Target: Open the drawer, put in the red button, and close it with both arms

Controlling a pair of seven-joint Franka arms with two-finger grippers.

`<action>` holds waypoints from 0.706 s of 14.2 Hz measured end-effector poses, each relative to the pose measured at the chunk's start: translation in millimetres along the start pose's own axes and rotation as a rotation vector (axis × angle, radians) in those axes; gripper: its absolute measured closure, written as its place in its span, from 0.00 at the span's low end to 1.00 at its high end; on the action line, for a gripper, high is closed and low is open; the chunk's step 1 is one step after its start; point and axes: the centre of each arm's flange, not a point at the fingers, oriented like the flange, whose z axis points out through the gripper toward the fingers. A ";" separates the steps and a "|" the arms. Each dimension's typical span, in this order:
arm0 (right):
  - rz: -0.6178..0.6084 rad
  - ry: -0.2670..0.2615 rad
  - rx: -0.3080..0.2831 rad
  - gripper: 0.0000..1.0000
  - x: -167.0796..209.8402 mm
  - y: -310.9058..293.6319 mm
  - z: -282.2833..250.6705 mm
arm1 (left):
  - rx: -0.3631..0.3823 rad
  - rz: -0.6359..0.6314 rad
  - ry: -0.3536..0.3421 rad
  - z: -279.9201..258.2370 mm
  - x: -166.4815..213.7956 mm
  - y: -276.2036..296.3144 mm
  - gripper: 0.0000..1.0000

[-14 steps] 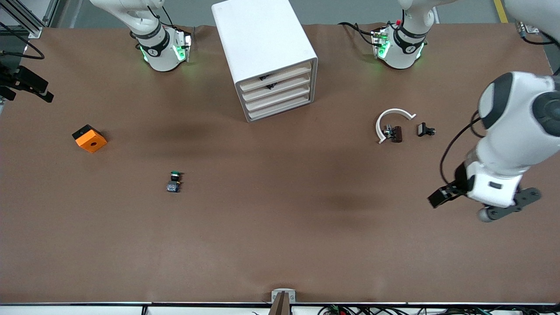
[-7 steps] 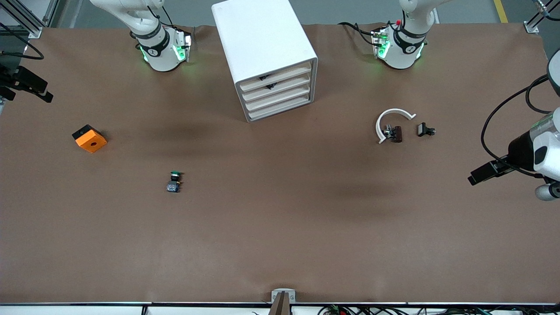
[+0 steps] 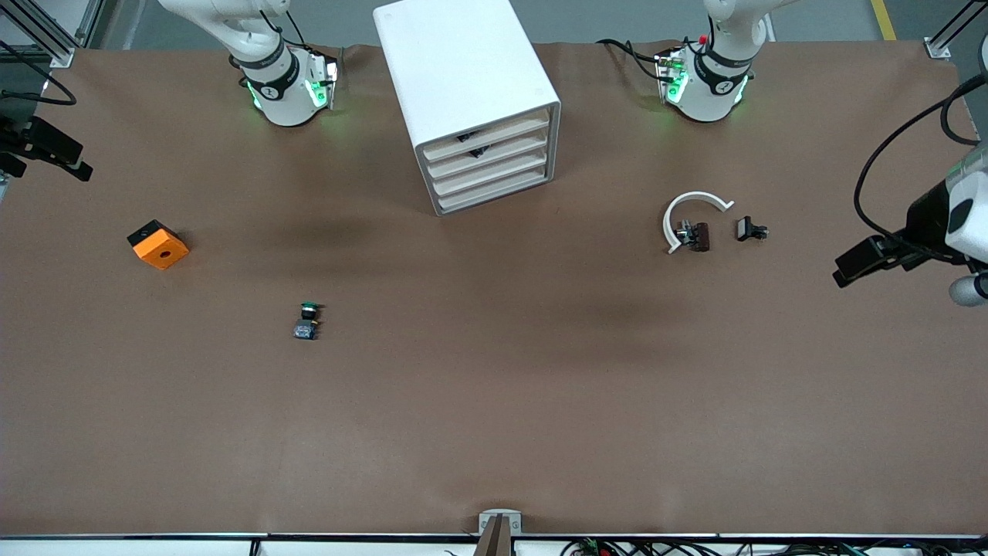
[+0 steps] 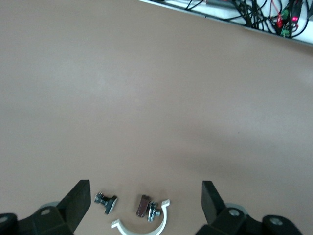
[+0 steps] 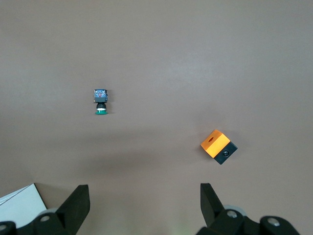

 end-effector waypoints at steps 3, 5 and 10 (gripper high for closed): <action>0.001 -0.002 0.000 0.00 -0.6 0.2 -0.1 | 0.050 0.071 -0.013 -19.1 -19.7 4.1 0.00; 0.000 -0.001 0.000 0.00 -1.0 -0.3 -1.0 | 0.069 0.122 -0.016 -27.8 -29.7 -0.4 0.00; -0.041 0.007 0.000 0.00 -4.3 -2.9 -6.0 | 0.021 0.155 -0.057 -39.2 -57.1 -40.6 0.00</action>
